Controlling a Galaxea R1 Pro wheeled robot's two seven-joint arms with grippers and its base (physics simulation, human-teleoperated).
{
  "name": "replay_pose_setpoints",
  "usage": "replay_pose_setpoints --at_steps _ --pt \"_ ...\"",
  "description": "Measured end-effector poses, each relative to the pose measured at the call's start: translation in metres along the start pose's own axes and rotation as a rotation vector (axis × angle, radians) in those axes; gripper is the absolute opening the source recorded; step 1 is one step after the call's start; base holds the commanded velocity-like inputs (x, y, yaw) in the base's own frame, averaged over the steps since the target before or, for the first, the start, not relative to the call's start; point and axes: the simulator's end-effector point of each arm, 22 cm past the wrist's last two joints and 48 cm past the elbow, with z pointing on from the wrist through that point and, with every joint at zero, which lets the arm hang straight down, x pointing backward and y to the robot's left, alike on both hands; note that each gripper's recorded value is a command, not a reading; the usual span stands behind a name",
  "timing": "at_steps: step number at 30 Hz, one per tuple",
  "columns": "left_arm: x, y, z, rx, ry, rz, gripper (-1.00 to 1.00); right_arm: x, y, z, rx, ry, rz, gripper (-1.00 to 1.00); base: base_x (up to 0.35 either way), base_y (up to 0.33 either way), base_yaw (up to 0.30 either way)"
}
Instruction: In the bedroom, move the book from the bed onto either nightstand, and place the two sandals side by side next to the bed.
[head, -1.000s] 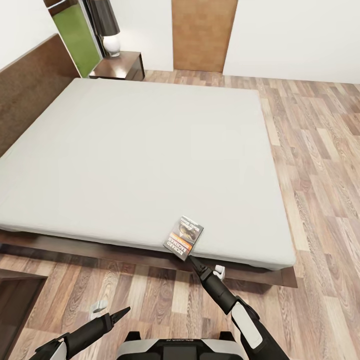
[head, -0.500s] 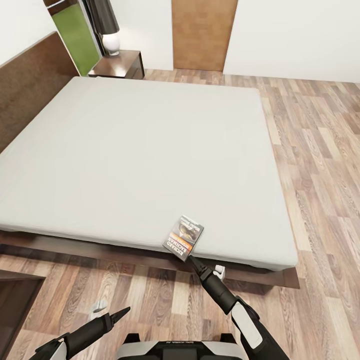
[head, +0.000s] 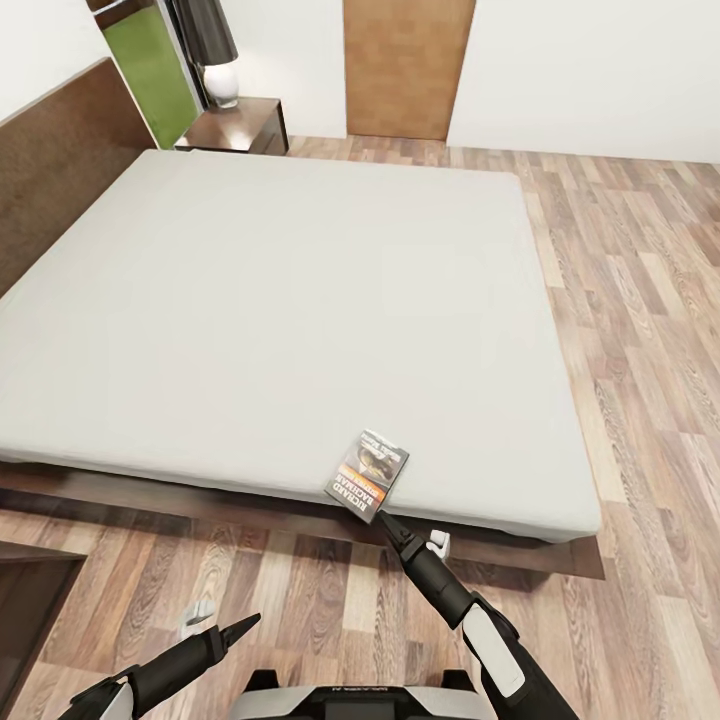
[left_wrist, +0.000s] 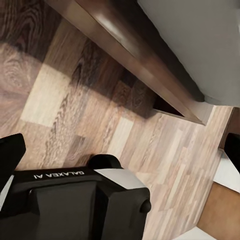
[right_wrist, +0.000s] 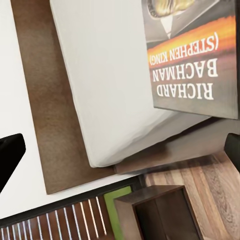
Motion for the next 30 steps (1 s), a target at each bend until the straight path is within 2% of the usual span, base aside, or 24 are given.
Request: replay_pose_setpoints --at_steps 30 --pt "-0.001 0.031 0.032 0.002 -0.001 0.001 1.0 -0.004 -0.041 0.017 0.0 -0.002 -0.002 1.0 0.0 0.0 0.0"
